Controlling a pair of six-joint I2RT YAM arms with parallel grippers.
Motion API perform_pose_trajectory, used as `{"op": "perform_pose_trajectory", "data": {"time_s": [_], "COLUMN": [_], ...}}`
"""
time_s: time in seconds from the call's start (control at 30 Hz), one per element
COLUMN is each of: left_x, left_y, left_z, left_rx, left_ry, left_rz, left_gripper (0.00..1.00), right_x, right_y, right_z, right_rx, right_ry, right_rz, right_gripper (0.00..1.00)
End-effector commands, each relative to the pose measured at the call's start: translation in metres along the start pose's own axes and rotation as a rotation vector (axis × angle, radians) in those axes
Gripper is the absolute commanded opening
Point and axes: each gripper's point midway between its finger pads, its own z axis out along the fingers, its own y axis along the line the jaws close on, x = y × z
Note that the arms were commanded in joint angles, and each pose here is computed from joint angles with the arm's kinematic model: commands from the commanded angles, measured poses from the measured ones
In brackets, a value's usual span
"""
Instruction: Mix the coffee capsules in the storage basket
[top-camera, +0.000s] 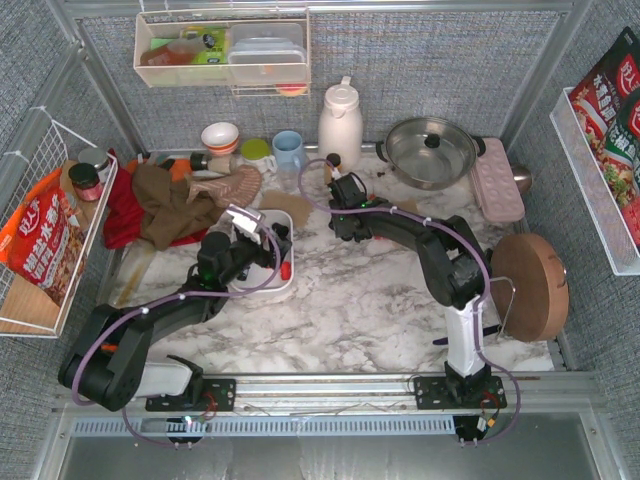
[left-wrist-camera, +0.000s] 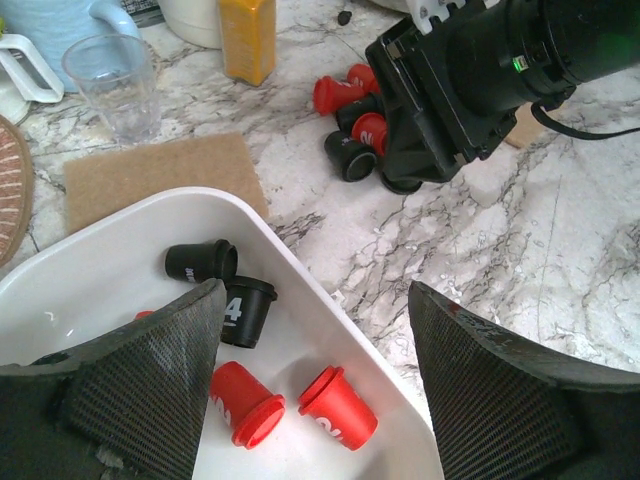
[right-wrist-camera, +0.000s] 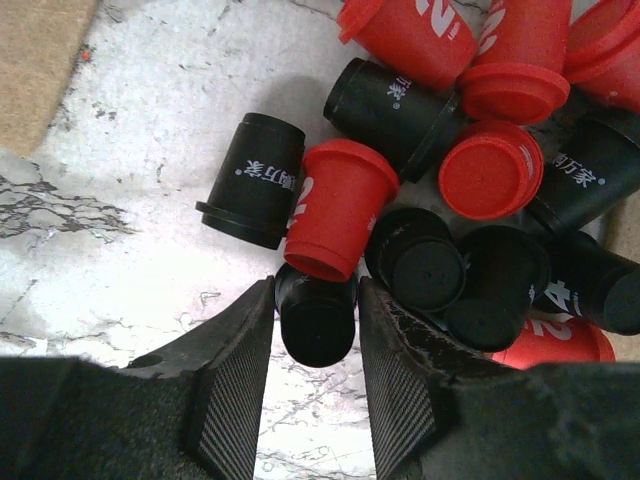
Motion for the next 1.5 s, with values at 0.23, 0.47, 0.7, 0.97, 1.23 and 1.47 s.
{"op": "perform_pose_trajectory", "data": {"time_s": [0.23, 0.47, 0.7, 0.97, 1.23, 1.47], "left_x": [0.002, 0.005, -0.003, -0.027, -0.035, -0.033], "left_y": [-0.012, -0.033, -0.083, -0.125, -0.153, -0.164], "left_z": [0.002, 0.01, 0.016, 0.005, -0.001, -0.002], "left_rx": [0.071, 0.173, 0.341, 0.493, 0.597, 0.627], "left_ry": [0.003, -0.016, -0.149, -0.373, -0.448, -0.444], "left_rz": [0.036, 0.124, 0.326, 0.388, 0.363, 0.347], "left_gripper": [0.82, 0.86, 0.93, 0.92, 0.85, 0.83], "right_x": [-0.007, -0.011, -0.007, 0.006, 0.008, 0.002], "right_y": [0.005, 0.007, 0.033, 0.063, 0.067, 0.072], "right_z": [-0.014, -0.065, -0.147, -0.223, -0.245, -0.253], "right_rx": [-0.037, -0.099, -0.27, -0.498, -0.574, -0.609], "right_ry": [-0.016, -0.062, -0.143, -0.237, -0.28, -0.301], "right_rz": [0.017, 0.061, 0.076, 0.145, 0.191, 0.198], "right_gripper": [0.3, 0.23, 0.23, 0.23, 0.24, 0.24]}}
